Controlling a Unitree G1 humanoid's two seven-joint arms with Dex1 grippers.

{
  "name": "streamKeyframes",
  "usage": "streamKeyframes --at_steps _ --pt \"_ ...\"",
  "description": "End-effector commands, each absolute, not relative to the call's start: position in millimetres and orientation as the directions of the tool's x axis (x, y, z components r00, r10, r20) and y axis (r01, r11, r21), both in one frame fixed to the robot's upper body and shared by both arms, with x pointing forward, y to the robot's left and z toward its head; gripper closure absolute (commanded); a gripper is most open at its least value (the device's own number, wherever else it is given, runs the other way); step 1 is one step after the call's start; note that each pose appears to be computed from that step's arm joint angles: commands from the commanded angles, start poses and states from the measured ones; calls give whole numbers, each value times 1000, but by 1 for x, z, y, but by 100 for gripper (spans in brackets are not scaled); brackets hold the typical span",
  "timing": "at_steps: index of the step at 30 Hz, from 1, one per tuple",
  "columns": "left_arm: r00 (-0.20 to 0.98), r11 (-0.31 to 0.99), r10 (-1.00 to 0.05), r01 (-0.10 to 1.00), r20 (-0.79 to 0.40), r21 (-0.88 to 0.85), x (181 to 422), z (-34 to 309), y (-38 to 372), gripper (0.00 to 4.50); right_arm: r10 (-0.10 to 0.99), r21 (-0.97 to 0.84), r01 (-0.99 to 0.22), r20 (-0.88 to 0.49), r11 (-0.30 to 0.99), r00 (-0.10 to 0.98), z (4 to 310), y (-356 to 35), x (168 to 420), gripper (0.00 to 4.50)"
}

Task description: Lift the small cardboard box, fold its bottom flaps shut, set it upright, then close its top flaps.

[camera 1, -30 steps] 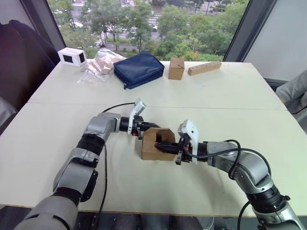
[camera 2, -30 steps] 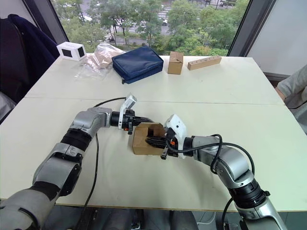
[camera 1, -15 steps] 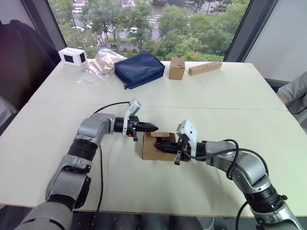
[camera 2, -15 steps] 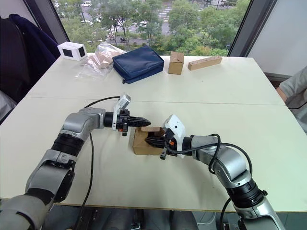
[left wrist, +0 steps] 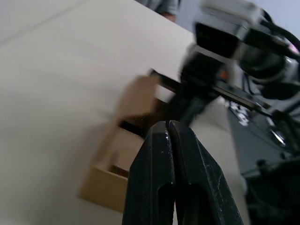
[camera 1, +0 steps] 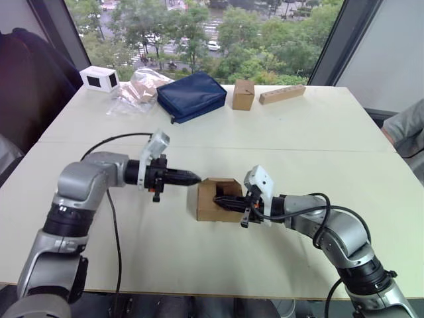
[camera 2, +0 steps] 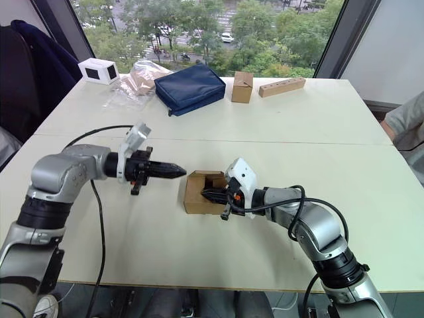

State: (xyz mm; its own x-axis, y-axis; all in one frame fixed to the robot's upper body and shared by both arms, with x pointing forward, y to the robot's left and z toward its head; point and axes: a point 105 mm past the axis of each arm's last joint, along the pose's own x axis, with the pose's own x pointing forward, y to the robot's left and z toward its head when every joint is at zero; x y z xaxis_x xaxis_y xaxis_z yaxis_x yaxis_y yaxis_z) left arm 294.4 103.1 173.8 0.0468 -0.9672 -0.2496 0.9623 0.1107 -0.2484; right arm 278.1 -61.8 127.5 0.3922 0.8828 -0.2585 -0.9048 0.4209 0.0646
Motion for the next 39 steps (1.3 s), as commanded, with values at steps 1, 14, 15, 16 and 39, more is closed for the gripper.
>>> streamKeyframes --at_steps 1,14,15,16,39 --pt "29 92 -963 970 -268 -226 288 165 92 441 882 44 -903 -238 428 407 136 -63 278 450" --pt "36 117 -949 962 -313 -246 287 134 92 441 902 -26 -912 -140 410 410 186 -67 268 450" --pt "36 117 -949 962 -312 -245 287 134 91 441 907 -29 -914 -110 406 406 197 -67 269 450" --pt "38 118 -950 963 -310 -244 287 134 91 441 910 -33 -914 -85 403 405 206 -68 270 450" --pt "78 145 -962 958 -261 -248 293 152 96 441 860 -18 -901 -291 433 420 143 -58 292 450"
